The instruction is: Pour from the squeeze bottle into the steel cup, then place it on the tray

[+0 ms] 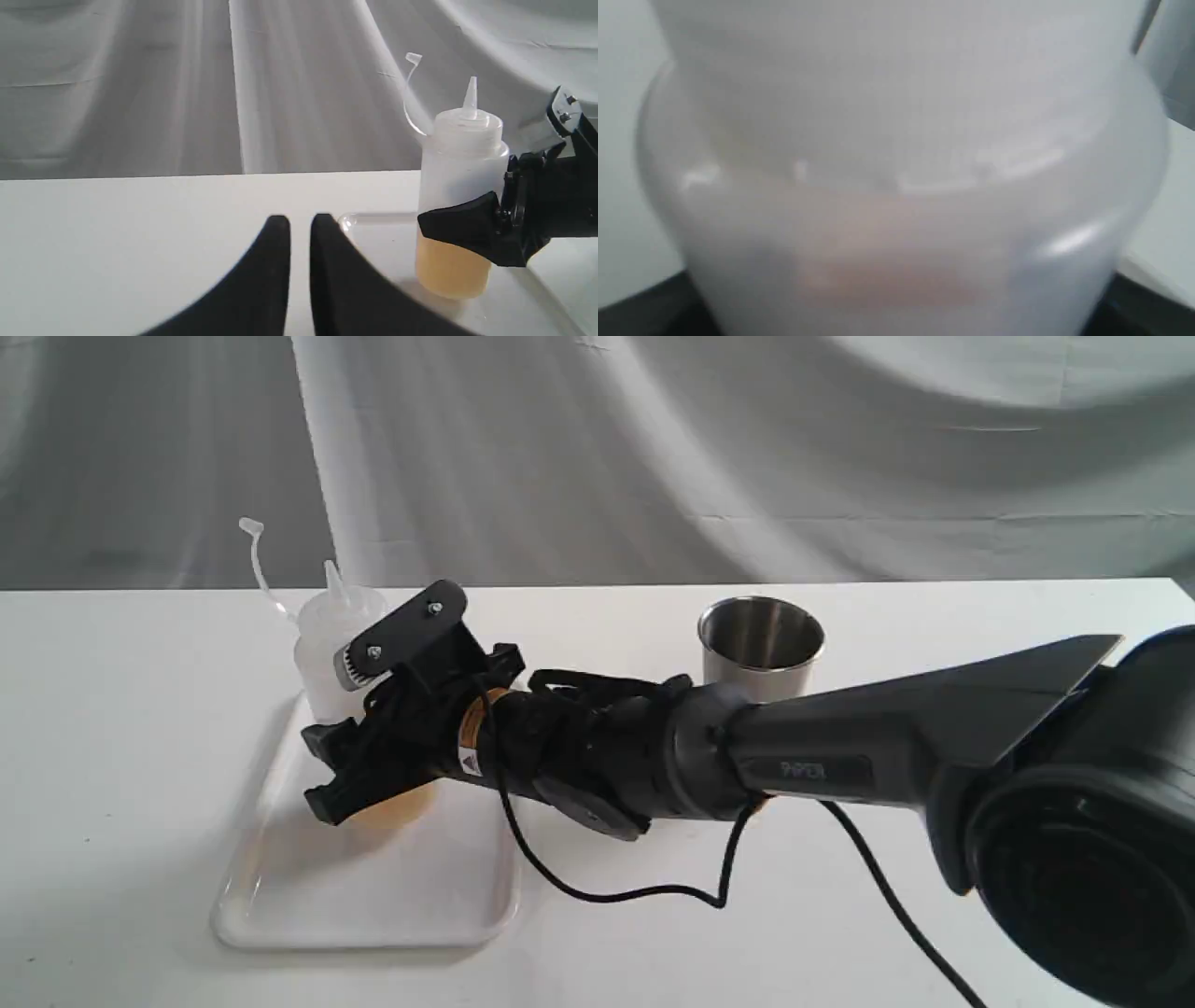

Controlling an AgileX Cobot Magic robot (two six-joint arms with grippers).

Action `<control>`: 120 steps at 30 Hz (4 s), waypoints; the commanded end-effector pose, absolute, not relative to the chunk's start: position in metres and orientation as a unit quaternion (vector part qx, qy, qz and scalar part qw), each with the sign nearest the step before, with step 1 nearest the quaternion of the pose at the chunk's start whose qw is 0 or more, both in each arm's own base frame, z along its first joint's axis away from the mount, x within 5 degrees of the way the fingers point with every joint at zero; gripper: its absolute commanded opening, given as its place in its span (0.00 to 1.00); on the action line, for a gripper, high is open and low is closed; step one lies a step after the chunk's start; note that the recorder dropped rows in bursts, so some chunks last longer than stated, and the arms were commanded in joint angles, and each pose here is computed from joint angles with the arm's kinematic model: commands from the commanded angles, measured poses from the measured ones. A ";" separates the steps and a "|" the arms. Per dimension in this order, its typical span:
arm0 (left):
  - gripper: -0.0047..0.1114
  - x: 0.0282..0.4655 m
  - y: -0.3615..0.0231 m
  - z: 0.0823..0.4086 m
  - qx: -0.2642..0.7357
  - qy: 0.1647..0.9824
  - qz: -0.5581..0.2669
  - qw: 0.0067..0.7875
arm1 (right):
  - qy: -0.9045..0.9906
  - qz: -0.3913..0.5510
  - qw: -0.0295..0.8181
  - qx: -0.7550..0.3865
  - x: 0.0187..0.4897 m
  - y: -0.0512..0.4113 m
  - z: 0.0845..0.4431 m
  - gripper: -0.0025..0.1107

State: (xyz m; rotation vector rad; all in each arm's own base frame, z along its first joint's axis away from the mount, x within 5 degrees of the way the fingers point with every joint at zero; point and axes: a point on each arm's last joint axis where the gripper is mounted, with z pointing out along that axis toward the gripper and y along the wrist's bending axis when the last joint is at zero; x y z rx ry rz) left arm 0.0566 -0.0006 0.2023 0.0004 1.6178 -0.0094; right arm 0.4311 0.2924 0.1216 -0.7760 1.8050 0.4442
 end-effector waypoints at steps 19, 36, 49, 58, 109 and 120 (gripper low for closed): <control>0.11 0.056 -0.001 0.201 -0.002 0.723 -0.006 0.691 | 0.762 0.185 0.531 -0.322 0.432 0.293 0.119 0.45; 0.11 0.056 -0.001 0.201 -0.002 0.723 -0.006 0.691 | 0.759 0.187 0.538 -0.316 0.432 0.293 0.129 0.92; 0.11 0.056 -0.001 0.201 -0.002 0.723 -0.006 0.691 | 0.686 0.201 0.630 -0.302 0.419 0.285 0.252 0.93; 0.11 0.056 -0.001 0.201 -0.003 0.723 -0.008 0.691 | 0.617 0.186 0.692 -0.326 0.385 0.265 0.339 0.89; 0.11 0.056 -0.001 0.201 -0.003 0.723 -0.007 0.691 | 0.695 0.115 0.705 -0.081 0.137 0.037 0.321 0.02; 0.11 0.056 -0.001 0.201 -0.002 0.723 -0.006 0.691 | 0.666 0.008 0.745 0.042 0.083 -0.004 0.268 0.02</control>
